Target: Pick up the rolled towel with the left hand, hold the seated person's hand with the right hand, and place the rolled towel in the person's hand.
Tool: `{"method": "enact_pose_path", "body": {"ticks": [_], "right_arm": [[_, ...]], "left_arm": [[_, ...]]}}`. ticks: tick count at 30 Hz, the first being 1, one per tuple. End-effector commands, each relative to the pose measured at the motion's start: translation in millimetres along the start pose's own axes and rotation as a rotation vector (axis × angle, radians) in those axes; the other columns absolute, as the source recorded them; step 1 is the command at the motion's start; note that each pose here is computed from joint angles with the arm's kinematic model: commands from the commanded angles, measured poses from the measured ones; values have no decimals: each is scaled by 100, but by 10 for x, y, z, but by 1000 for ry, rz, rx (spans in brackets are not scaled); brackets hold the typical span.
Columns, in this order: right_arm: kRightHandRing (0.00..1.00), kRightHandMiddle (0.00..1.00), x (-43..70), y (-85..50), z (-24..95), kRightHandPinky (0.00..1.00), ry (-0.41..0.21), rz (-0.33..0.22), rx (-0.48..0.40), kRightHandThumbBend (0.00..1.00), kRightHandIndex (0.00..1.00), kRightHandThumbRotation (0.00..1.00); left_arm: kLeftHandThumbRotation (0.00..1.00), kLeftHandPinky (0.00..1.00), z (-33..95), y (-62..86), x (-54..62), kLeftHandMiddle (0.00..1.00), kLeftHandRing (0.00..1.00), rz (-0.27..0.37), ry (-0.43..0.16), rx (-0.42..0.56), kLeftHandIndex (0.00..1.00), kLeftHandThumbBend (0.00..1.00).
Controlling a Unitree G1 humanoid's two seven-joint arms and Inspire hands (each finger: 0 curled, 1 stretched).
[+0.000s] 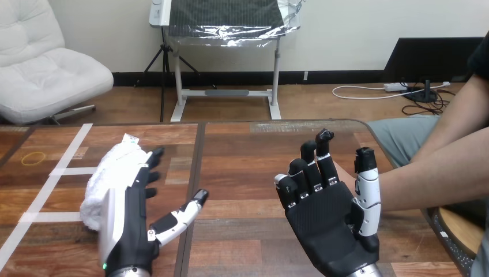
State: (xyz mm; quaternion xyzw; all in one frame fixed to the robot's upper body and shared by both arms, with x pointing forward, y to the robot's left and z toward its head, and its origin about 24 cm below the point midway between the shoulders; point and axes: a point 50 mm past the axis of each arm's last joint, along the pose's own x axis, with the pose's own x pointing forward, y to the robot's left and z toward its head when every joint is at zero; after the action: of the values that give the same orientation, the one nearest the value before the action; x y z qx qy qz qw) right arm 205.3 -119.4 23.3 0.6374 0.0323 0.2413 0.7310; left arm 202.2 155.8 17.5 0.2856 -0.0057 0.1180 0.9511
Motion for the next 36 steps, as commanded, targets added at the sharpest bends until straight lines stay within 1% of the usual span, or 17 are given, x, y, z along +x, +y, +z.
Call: {"method": "enact_pose_path", "body": {"ticks": [1,7,13,16,19,29,36], "right_arm": [[48,58,265,169,46,32,-57,135,3,67,59,25],[48,58,268,165,44,32,-57,134,3,67,59,25],[48,58,272,162,45,32,-56,135,3,67,59,25],[48,58,273,163,46,32,-57,134,3,67,59,25],[48,58,275,165,47,32,-57,133,-3,67,59,25],[48,58,283,161,51,31,-59,133,-8,67,58,25],[48,57,288,157,51,31,-57,132,-2,67,58,26]], "left_arm": [[27,70,810,396,314,88,82,329,-410,227,87,73],[29,69,805,399,347,88,82,355,-408,285,87,73],[31,69,798,399,368,87,82,392,-432,315,87,73],[33,70,794,396,374,88,83,402,-431,319,88,74],[34,71,794,396,379,88,83,414,-443,317,88,73],[38,73,811,390,388,89,85,463,-498,285,89,72],[39,72,811,388,398,89,85,491,-526,288,90,72]]}}
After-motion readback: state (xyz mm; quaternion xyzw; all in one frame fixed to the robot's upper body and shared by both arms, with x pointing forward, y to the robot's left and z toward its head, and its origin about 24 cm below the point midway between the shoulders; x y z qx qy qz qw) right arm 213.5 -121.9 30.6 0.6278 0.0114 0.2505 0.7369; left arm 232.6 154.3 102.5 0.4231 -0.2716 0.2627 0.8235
